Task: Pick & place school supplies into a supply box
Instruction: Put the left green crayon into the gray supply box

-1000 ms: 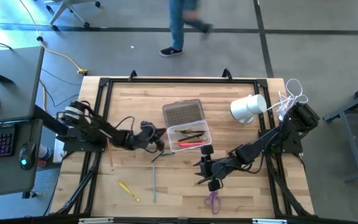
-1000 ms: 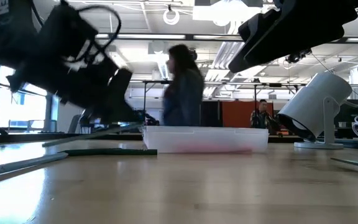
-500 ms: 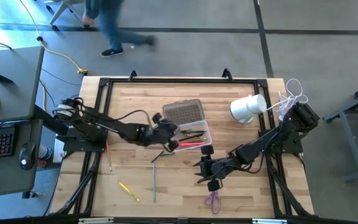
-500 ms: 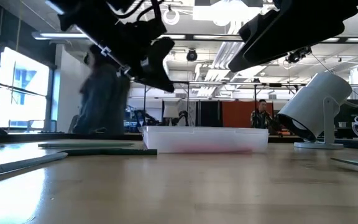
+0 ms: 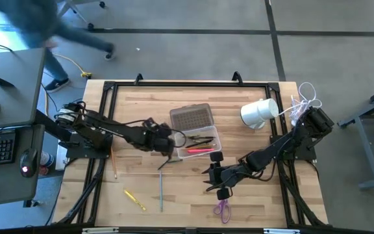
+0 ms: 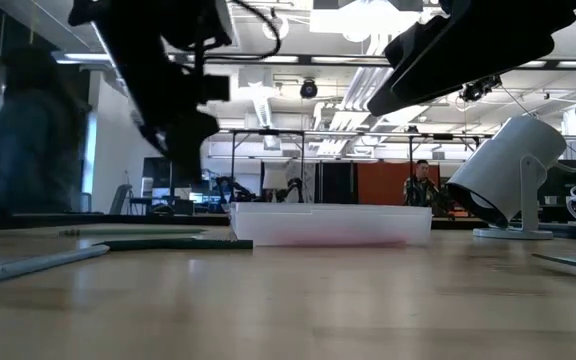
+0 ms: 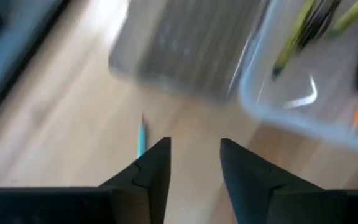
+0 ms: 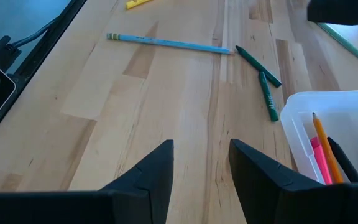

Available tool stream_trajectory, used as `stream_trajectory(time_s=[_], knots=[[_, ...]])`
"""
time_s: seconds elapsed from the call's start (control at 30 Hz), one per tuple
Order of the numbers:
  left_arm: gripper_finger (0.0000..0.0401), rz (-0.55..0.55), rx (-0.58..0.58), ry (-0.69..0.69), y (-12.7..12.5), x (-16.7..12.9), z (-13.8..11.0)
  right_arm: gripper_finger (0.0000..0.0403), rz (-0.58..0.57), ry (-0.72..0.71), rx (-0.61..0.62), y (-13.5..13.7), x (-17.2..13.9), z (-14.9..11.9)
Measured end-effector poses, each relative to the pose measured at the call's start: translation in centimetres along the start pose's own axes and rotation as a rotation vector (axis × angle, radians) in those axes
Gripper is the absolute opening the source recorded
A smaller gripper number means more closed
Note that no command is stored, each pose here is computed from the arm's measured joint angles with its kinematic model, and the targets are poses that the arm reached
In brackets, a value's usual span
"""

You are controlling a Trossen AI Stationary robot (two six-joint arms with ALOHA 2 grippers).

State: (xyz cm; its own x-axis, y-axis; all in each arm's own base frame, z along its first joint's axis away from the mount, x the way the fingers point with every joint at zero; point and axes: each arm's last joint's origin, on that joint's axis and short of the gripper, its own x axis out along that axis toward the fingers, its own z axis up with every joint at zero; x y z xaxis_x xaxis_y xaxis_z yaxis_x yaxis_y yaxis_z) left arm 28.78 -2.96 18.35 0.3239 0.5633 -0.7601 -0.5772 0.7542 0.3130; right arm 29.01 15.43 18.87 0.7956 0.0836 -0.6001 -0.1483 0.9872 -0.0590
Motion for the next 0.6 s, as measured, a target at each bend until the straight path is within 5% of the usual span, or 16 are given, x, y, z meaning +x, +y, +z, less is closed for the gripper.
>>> stream_trajectory(time_s=[0.13,0.4,0.6], knots=[[0.0182,-0.078,-0.074,0.116,-0.3,0.1,-1.6,0.014,-0.001,0.0,0.001,0.0,0.0,0.0],[0.0162,-0.375,-0.075,0.136,-3.2,0.5,-6.2,0.014,-0.005,-0.002,0.051,0.0,0.0,0.0],[0.0159,-0.355,-0.093,0.106,-3.9,-0.3,-7.9,0.014,-0.165,-0.092,0.06,-0.8,0.8,0.5]])
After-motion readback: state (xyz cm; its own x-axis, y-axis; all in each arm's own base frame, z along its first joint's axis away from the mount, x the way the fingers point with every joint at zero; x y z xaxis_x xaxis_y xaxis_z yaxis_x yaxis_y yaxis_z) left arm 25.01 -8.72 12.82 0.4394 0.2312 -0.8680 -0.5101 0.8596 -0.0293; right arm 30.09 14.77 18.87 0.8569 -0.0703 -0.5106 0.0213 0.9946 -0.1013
